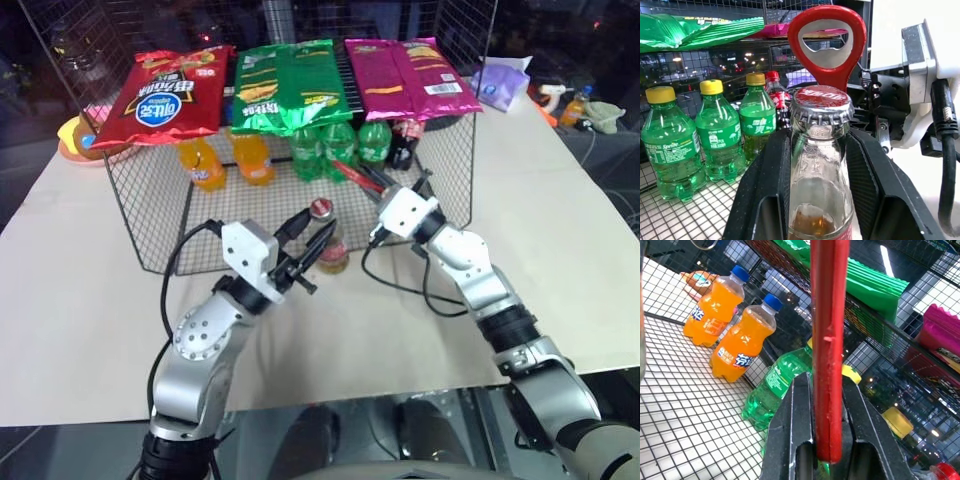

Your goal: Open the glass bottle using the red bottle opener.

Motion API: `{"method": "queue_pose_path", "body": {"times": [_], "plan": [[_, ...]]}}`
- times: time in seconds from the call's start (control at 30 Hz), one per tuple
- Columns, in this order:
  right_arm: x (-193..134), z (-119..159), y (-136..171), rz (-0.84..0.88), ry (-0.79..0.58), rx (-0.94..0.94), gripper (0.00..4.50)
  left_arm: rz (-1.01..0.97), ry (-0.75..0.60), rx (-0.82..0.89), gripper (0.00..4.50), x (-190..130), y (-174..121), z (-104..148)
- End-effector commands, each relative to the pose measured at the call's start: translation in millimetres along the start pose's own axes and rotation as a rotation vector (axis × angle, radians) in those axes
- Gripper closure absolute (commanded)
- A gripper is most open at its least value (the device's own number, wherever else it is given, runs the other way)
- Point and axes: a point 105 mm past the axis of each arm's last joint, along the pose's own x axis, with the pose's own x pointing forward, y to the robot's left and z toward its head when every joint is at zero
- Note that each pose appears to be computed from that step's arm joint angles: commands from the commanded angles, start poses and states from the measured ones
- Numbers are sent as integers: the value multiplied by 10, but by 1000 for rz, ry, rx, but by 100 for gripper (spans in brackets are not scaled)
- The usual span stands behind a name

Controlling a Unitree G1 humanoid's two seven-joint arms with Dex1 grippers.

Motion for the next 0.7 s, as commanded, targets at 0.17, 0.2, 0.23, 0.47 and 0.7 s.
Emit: {"method": "queue_pose_path", "body": {"times": [0.17,0.2,0.23,0.47,0.7], "plan": [[31,152,-44,-29,-57,3,450,-9,-90,-5,328,20,-66,206],[29,148,-45,-30,-56,3,450,-8,-93,-8,328,20,-67,214],[24,142,-46,-30,-54,3,450,-9,-92,-5,328,19,-72,217],[3,104,-58,-30,-41,1,450,-20,-81,23,328,-16,-110,308],[7,105,-24,-29,-42,9,450,-51,-29,67,328,-18,-166,356]]}}
